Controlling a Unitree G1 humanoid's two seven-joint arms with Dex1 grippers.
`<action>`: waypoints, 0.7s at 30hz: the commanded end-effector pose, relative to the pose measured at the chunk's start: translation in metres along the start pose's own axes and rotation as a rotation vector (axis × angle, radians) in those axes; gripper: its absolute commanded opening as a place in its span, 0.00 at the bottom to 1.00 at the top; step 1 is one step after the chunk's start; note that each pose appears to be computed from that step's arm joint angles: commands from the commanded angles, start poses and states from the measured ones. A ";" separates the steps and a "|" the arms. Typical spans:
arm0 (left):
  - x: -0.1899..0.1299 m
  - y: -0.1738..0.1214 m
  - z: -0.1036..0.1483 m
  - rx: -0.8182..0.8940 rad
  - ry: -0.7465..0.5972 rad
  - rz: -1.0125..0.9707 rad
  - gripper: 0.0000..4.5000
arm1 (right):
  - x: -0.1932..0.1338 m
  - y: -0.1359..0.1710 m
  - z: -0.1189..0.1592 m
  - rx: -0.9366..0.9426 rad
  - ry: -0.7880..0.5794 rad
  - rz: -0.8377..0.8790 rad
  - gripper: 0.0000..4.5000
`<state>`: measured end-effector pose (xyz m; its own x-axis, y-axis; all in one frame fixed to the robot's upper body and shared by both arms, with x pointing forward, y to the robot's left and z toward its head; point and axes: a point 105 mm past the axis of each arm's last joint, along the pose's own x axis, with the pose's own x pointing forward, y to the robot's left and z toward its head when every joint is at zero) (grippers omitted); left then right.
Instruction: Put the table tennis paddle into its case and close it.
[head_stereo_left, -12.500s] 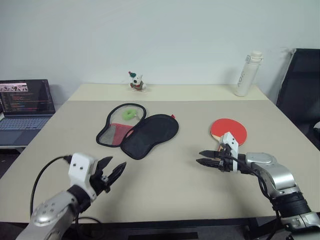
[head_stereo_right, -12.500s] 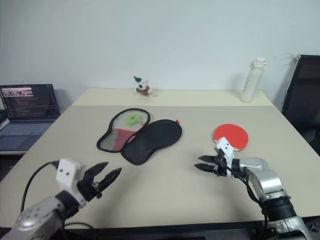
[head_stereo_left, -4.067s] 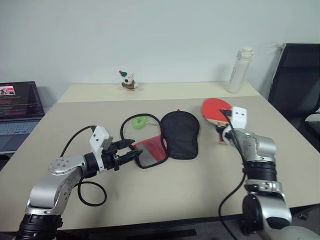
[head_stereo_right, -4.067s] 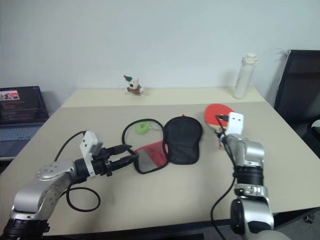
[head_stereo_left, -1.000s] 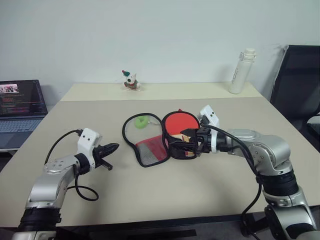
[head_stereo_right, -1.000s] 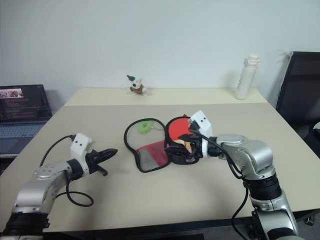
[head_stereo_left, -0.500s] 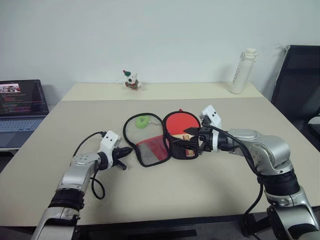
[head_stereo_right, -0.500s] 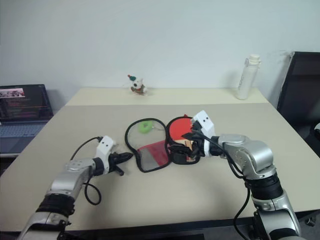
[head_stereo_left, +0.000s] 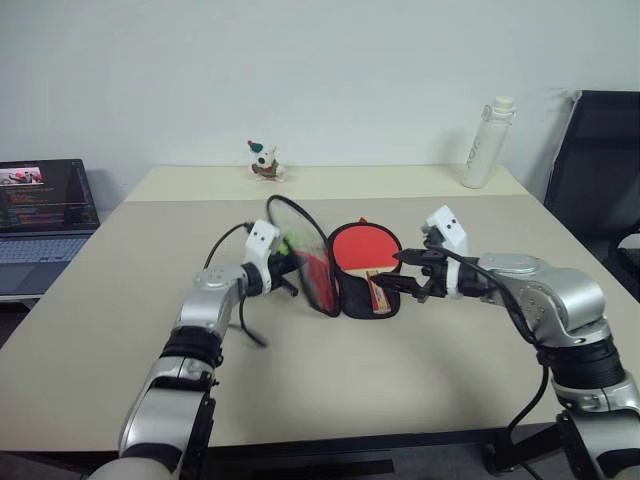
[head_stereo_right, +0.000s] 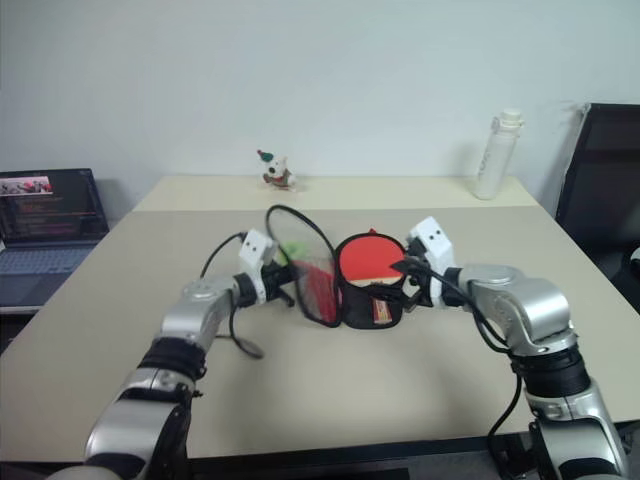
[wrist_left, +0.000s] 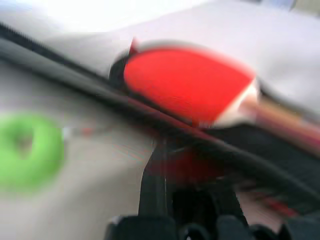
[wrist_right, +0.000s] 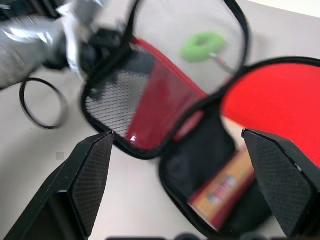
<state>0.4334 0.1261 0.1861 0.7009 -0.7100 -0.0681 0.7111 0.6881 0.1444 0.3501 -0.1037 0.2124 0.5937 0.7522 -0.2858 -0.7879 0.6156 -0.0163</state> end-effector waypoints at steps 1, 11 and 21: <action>0.025 -0.016 0.023 0.056 -0.046 -0.068 0.01 | -0.016 -0.013 0.010 -0.030 -0.034 -0.046 1.00; 0.032 -0.022 0.028 0.053 -0.094 -0.105 0.01 | -0.010 -0.029 0.004 0.038 -0.021 -0.111 1.00; -0.058 -0.007 0.021 0.059 -0.099 -0.052 0.01 | 0.047 -0.057 -0.017 0.124 0.018 -0.203 1.00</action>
<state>0.3941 0.1599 0.1819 0.6606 -0.7493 -0.0474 0.7466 0.6490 0.1462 0.4122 -0.1049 0.1775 0.7029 0.6303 -0.3295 -0.6377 0.7637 0.1006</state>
